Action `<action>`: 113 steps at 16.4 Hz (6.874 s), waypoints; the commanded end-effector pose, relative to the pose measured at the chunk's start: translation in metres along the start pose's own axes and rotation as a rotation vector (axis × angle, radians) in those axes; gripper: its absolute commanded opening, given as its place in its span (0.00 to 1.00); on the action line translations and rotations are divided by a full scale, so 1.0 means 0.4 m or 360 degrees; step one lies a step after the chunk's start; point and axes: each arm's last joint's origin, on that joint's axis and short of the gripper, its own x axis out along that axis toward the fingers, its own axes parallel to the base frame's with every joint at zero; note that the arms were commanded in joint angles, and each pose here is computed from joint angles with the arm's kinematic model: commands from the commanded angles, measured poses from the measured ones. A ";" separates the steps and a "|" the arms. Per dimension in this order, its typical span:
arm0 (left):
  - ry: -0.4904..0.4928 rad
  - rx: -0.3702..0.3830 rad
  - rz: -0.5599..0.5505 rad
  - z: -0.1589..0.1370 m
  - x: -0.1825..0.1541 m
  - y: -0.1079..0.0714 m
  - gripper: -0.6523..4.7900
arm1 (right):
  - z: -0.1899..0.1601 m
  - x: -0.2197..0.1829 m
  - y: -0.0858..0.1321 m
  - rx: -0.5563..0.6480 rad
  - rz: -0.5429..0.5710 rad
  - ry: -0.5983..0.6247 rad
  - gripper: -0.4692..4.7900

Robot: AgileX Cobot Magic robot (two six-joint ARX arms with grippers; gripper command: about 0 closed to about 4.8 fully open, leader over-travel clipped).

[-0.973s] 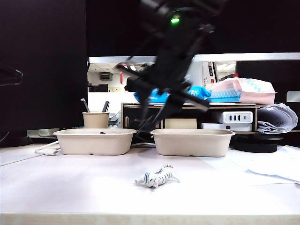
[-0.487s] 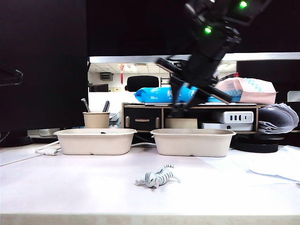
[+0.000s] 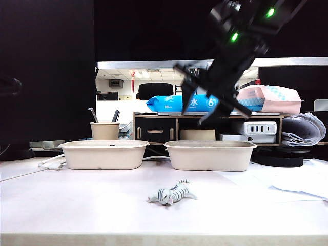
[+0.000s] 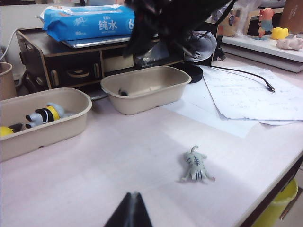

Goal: Put the dolls with similar sizes into the same paper box, while dolls with different sizes go into separate paper boxes.

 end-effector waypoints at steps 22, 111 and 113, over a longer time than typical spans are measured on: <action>0.0306 0.0036 -0.0177 -0.038 0.023 -0.031 0.11 | -0.379 -0.133 0.147 -0.0008 -0.0661 0.0608 0.55; -0.0046 -0.0088 0.1157 0.001 -0.066 0.165 0.11 | -0.303 -0.951 -0.187 -0.1072 -0.0105 -0.1230 0.08; -0.0046 -0.0088 0.1157 0.001 -0.066 0.165 0.11 | -0.304 -0.951 -0.196 -0.0866 -0.0280 -0.1439 0.08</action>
